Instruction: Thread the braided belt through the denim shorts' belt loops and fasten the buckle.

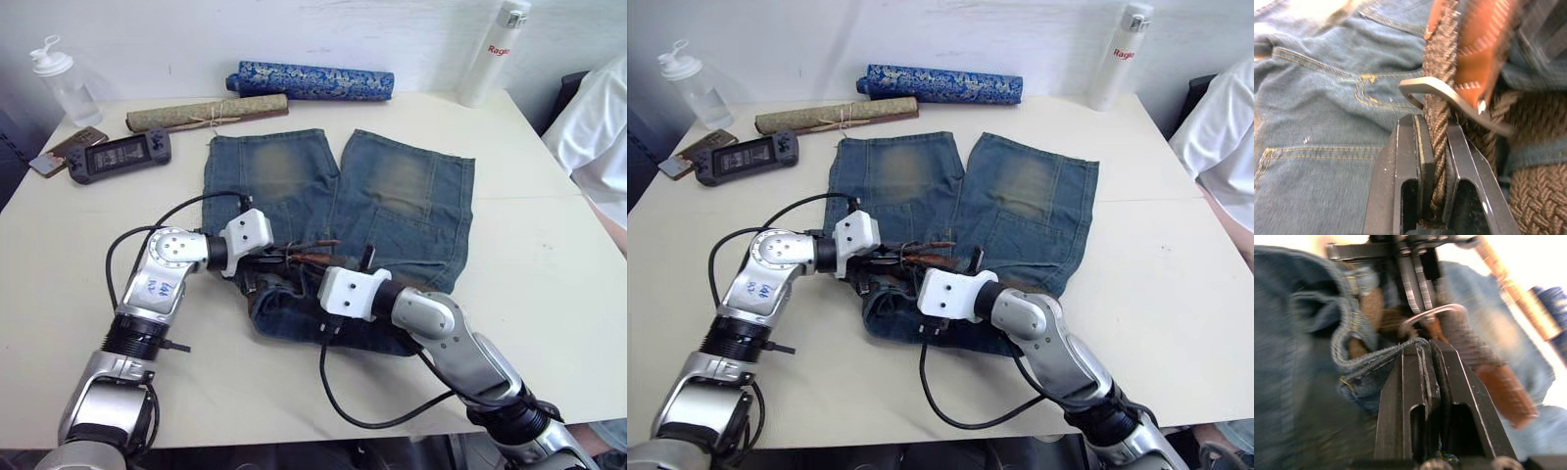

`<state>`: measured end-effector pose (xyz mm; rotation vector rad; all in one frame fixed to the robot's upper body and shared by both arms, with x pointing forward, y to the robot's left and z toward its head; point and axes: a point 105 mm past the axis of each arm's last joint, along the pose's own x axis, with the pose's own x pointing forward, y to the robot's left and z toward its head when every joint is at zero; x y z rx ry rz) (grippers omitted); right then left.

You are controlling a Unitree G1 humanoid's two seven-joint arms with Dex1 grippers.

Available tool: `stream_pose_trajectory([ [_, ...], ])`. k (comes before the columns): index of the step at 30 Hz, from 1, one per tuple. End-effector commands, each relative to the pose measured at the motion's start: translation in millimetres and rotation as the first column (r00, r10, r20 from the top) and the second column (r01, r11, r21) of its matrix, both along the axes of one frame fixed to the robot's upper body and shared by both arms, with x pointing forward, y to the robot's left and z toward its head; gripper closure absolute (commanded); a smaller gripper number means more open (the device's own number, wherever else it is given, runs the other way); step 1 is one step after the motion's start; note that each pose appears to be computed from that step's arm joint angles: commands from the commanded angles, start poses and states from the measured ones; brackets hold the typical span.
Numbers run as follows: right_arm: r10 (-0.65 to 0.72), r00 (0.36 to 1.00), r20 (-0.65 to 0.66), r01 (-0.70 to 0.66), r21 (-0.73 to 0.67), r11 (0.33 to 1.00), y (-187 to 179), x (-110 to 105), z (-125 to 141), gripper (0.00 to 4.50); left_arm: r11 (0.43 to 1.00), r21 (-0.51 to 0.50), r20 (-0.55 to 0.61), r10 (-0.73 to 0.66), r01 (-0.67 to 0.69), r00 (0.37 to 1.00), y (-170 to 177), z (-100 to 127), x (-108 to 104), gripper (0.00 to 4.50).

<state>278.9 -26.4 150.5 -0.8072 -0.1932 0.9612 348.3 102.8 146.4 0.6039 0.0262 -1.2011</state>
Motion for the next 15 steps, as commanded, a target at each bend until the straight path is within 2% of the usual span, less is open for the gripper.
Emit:
stream_pose_trajectory([
  [1, -0.032, 0.999, -0.029, 0.033, 0.032, 0.999, -8, -6, 10, 4.40, 0.994, 0.009, 0.026, -0.105, 0.105, 0.994, -26, -1, -10, 4.50],
  [2, -0.050, 0.998, -0.032, 0.051, 0.032, 0.998, -11, -6, 10, 4.40, 0.994, 0.009, 0.023, -0.110, 0.110, 0.994, -28, -1, -10, 4.50],
  [5, -0.106, 0.993, -0.051, 0.109, 0.064, 0.992, -21, -8, 17, 3.49, 0.993, 0.017, 0.015, -0.118, 0.118, 0.993, -32, -5, -11, 4.50],
  [6, -0.123, 0.991, -0.046, 0.126, 0.079, 0.989, -24, -9, 22, 2.93, 0.992, 0.021, 0.013, -0.121, 0.121, 0.993, -33, -7, -11, 4.50],
  [8, -0.136, 0.990, -0.039, 0.140, 0.112, 0.984, -30, -14, 33, 2.37, 0.992, 0.026, 0.011, -0.123, 0.122, 0.992, -34, -9, -10, 4.50],
  [11, -0.123, 0.992, -0.043, 0.127, 0.132, 0.983, -35, -24, 42, 1.04, 0.992, 0.027, 0.010, -0.122, 0.122, 0.992, -35, -10, -9, 4.50],
  [15, -0.112, 0.993, -0.027, 0.116, 0.195, 0.974, -43, -34, 64, 1.04, 0.992, 0.027, 0.007, -0.127, 0.127, 0.992, -37, -11, -9, 4.50],
])
